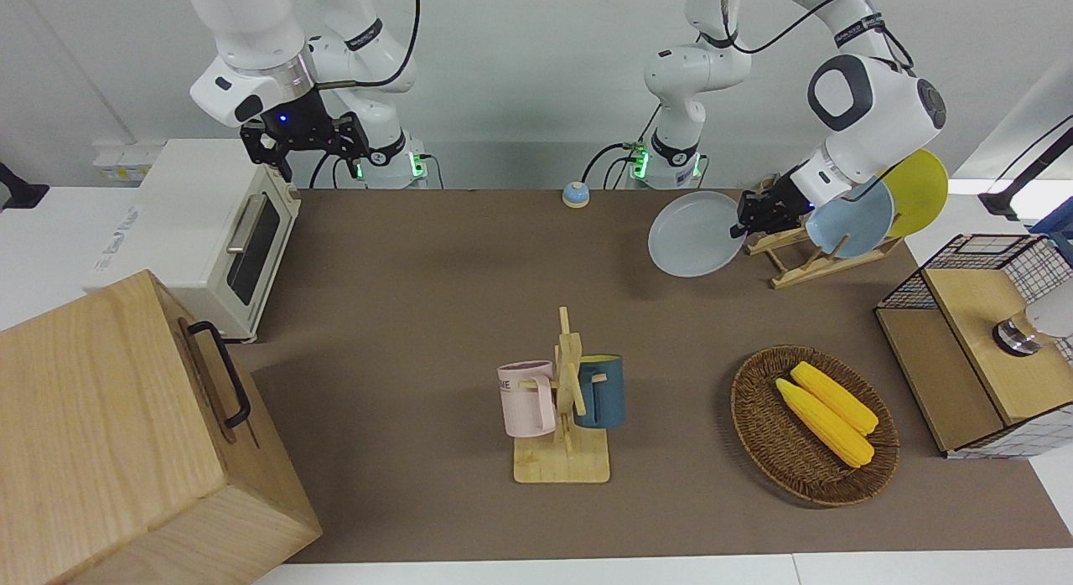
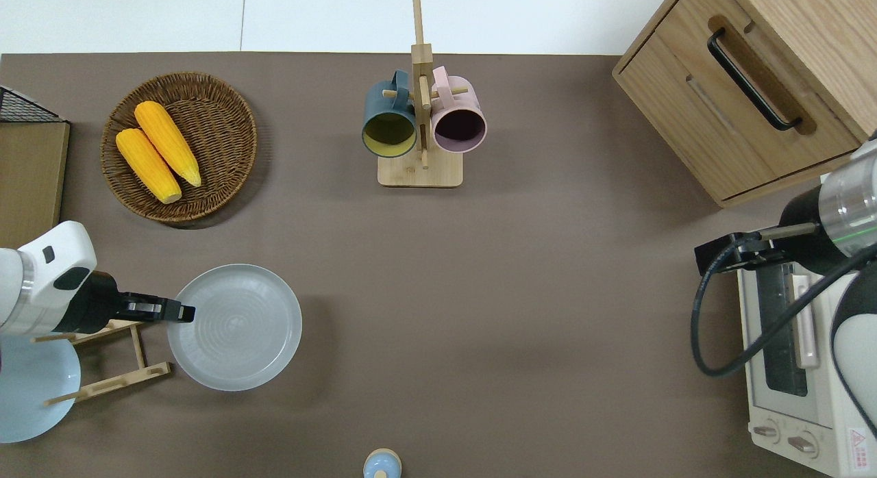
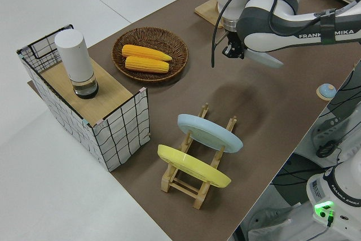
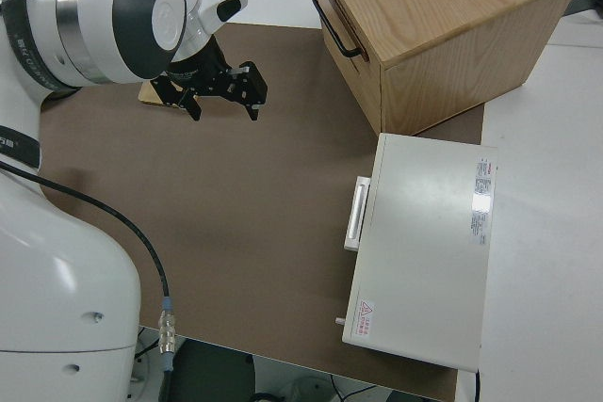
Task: Pick gray plate from low plate rack and place it on table with left arm
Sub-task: 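Lift the gray plate out of the rack and carry it away from the robot, then lower the gray plate flat onto the table and open the left gripper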
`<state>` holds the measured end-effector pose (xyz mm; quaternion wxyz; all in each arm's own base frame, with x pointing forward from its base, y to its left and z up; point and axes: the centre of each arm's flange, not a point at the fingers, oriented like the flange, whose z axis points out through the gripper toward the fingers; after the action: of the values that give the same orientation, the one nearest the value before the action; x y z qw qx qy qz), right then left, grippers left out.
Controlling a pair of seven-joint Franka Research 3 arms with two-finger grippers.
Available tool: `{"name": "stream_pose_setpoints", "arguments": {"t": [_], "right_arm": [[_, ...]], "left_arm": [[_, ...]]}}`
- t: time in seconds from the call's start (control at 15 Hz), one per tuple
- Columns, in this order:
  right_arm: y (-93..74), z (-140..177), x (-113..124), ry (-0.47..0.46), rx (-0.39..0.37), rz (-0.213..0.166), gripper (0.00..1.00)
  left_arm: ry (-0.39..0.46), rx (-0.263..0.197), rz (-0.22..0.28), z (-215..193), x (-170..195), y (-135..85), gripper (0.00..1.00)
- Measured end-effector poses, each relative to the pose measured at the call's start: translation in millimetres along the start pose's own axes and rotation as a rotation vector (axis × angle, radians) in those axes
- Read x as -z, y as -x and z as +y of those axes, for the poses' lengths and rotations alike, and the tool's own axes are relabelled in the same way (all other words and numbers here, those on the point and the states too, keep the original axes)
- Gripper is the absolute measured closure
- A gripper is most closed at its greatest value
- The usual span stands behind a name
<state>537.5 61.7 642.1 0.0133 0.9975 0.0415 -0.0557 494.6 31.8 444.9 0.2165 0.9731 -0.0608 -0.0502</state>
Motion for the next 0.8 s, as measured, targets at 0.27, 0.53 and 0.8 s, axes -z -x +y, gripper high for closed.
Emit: {"name": "stream_pose_setpoints", "arguments": {"t": [0.27,0.53,0.8], "right_arm": [[0.0,0.0,0.0,0.0,0.0,0.0,0.01],[0.0,0.0,0.0,0.0,0.0,0.0,0.01],[0.0,0.0,0.0,0.0,0.0,0.0,0.01]], "left_arm": [[0.015,-0.012,0.018,-16.2,-27.6,0.2,0.89],[0.016,-0.022,0.05,-28.8,-50.3,4.4,0.89],[0.014,-0.027,0.068,-41.4,-76.6,8.4,0.89]]}}
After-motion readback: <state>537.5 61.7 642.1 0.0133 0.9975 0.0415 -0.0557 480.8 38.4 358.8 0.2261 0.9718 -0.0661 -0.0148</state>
